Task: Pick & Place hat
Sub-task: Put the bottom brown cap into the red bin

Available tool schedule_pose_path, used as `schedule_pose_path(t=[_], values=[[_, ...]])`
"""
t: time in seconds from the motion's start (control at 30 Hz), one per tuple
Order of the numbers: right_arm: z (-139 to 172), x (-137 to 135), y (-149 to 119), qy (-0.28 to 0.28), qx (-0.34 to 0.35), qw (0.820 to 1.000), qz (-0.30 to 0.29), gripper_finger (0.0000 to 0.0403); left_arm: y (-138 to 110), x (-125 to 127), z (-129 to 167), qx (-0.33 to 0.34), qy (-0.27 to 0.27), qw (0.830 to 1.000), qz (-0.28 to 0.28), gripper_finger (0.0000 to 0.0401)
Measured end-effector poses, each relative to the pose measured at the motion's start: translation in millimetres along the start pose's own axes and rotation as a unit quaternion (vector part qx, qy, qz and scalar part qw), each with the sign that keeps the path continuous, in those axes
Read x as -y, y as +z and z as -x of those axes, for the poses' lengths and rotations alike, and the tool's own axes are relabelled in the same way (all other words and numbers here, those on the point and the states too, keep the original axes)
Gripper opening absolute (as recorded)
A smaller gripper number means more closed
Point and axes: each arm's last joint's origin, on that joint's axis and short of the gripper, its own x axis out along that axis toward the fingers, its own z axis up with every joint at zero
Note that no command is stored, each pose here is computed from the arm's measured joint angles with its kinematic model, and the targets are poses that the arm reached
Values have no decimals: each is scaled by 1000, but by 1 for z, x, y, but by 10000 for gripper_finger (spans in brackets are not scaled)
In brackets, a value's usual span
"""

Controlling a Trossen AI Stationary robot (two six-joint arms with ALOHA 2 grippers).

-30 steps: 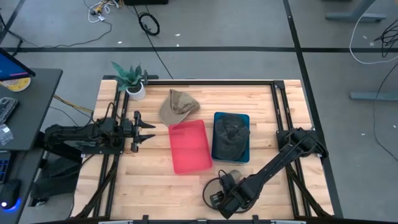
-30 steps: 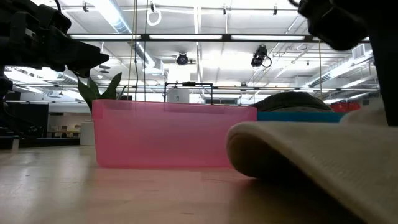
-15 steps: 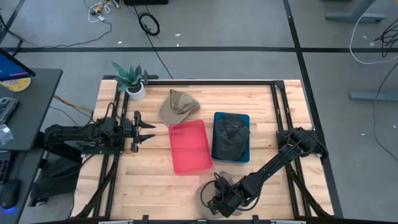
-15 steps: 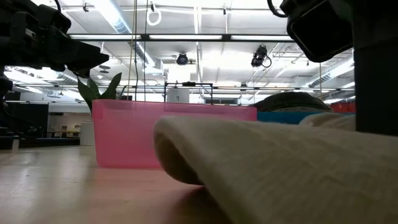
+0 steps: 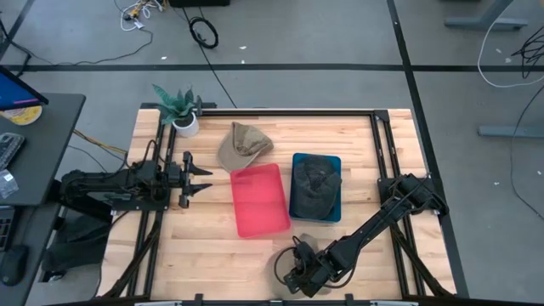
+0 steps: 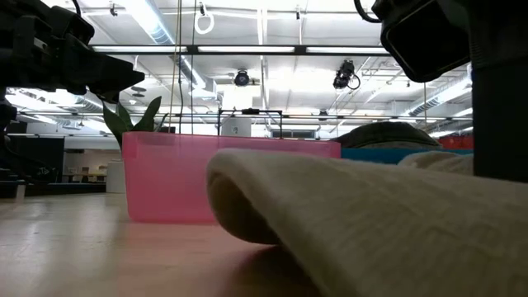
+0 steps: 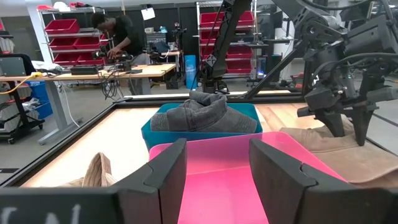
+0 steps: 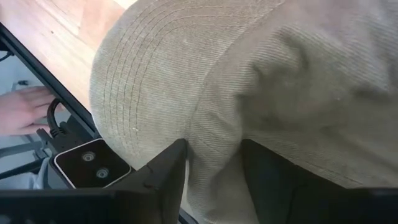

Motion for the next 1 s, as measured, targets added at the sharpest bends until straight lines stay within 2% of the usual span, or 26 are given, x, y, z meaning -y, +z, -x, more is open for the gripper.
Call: schedule_pose_path(t=[0.4, 0.53, 0.7, 0.9, 1.0], values=[[-1, -1, 1, 5, -1, 1000, 9, 159, 0, 0, 0, 0, 0, 1000, 0, 177], [-1, -3, 2, 15, -12, 1000, 23, 119, 0, 0, 0, 0, 0, 1000, 0, 177], [-1, -5, 1, 24, -16, 998, 64, 19, 0, 0, 0, 0, 0, 1000, 0, 177], [-1, -6, 3, 30, -13, 996, 78, 29, 0, 0, 0, 0, 0, 1000, 0, 177], [0, -8, 4, 38, -11, 996, 84, 13, 0, 0, 0, 0, 0, 1000, 0, 177]])
